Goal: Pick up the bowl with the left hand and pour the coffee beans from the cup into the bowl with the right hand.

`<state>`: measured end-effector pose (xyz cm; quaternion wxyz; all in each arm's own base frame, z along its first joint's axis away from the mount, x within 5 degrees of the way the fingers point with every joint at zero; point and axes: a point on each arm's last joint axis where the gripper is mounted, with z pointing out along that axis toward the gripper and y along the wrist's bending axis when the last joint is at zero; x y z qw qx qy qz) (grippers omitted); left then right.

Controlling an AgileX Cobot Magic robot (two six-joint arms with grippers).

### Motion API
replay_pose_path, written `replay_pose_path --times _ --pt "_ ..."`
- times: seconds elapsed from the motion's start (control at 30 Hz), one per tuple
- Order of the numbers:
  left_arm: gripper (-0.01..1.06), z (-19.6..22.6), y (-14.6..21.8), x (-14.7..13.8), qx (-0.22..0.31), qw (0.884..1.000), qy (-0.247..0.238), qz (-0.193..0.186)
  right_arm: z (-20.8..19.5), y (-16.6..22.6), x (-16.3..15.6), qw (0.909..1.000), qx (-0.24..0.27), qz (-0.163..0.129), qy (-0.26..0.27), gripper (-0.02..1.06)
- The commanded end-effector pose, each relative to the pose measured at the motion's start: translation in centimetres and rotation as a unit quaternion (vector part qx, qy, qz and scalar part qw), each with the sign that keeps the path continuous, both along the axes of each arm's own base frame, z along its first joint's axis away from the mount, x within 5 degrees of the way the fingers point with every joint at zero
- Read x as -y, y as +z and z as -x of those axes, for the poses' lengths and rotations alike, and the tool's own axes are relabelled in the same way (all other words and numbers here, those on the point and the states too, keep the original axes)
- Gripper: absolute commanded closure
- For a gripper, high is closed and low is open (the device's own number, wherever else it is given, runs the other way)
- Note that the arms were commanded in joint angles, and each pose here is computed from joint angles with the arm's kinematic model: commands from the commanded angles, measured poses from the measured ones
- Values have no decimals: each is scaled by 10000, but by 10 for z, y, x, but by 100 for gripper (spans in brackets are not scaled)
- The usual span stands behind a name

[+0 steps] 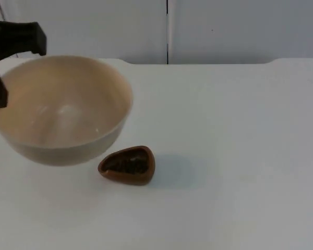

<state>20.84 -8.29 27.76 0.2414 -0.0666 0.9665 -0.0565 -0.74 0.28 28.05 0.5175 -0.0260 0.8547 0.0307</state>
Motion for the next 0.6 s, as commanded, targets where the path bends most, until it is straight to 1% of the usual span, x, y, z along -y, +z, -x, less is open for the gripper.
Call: replay_pose_path --times 0.0,0.03,0.13,0.17,0.23,0.33,0.43,0.57 --pt "105 3 4 -4 96 9998 152 -1 0 0 -2 10000 52 -41 52 -1" --pt "105 6 8 -5 172 9997 152 35 -4 1 -4 9998 -77 -101 123 -1" --pt "105 10 13 -7 284 9994 153 88 -15 2 -7 9989 -369 -137 251 -1" --pt "105 10 13 -7 284 9994 153 88 -15 2 -7 9989 -369 -137 251 -1" --pt "105 13 15 -8 337 9993 153 113 -28 8 -10 9975 -561 -188 379 -1" --pt "105 13 15 -8 337 9993 153 113 -45 21 -15 9966 -476 -304 608 -1" --pt "105 13 15 -8 325 9992 160 140 -57 30 -16 9966 -426 -371 605 -1" --pt "105 13 15 -8 328 9992 160 154 -77 42 -16 9964 -514 -389 559 -1"
